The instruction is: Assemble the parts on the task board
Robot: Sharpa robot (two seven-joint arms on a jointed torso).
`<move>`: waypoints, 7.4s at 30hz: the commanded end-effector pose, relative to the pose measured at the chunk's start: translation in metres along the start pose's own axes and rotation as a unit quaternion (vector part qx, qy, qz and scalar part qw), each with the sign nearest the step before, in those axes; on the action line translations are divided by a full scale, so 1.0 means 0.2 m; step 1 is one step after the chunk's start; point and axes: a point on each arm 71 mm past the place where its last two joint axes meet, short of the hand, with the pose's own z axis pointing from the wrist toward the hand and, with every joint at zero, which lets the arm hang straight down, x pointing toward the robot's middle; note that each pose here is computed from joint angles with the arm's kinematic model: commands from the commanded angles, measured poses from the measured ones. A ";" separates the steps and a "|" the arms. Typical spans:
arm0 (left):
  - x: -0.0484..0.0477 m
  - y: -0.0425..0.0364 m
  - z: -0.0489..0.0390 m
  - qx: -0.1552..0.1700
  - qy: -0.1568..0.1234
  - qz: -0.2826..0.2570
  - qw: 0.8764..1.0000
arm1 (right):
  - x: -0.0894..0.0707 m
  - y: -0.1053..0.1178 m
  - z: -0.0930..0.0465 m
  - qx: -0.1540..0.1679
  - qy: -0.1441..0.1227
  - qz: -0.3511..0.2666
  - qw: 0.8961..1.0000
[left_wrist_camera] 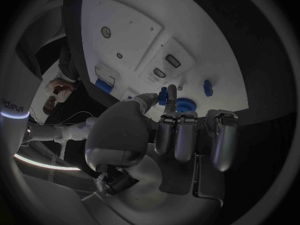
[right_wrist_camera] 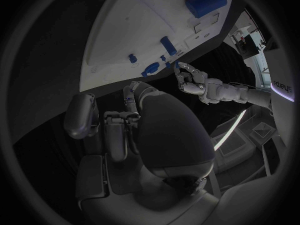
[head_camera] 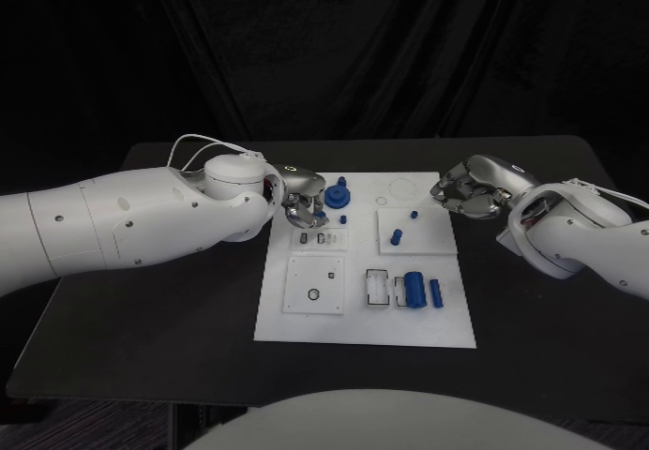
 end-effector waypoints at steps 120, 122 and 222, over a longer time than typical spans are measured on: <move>0.413 -0.028 -0.098 0.015 -0.235 -0.005 0.972 | 0.01 -0.03 -0.02 0.015 0.007 -0.001 1.000; 0.413 -0.024 -0.101 0.011 -0.236 -0.004 0.972 | 0.01 -0.03 -0.02 0.016 0.007 -0.001 1.000; -0.238 -0.017 0.291 -0.101 0.184 0.026 0.977 | 0.03 0.07 0.04 -0.017 -0.016 0.010 1.000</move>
